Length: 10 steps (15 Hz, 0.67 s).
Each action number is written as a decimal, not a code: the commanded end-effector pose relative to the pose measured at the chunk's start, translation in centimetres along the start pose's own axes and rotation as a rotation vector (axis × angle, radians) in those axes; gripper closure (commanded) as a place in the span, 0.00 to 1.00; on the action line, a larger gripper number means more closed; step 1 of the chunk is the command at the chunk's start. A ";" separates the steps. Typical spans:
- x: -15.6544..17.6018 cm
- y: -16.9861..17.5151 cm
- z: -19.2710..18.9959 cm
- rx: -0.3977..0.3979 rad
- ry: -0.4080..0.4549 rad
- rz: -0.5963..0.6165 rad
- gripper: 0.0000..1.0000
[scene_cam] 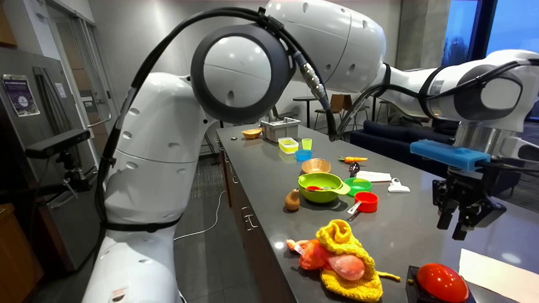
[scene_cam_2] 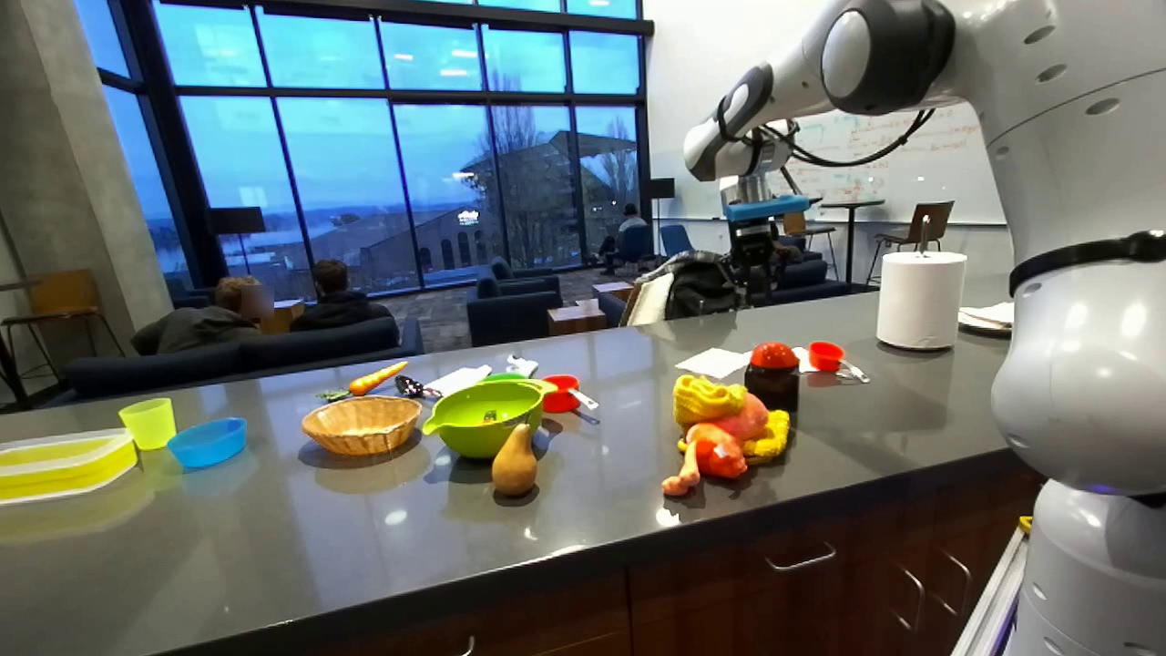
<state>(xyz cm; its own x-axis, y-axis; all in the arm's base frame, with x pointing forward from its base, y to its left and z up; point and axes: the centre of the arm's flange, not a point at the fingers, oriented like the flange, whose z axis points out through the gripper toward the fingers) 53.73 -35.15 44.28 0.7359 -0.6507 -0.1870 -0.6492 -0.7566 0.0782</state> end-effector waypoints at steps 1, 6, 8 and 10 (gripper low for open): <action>-1.6 -0.3 0.2 -0.018 -0.027 -0.002 0.29; -3.1 -2.9 1.1 -0.010 -0.104 -0.059 0.00; -3.8 -4.2 1.3 -0.002 -0.130 -0.086 0.00; -4.4 -5.5 1.4 0.011 -0.152 -0.108 0.00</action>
<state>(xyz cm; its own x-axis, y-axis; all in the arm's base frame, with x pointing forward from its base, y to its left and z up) 54.63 -30.36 42.46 0.7536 -0.5778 -0.3135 -0.5881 -0.8057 0.0712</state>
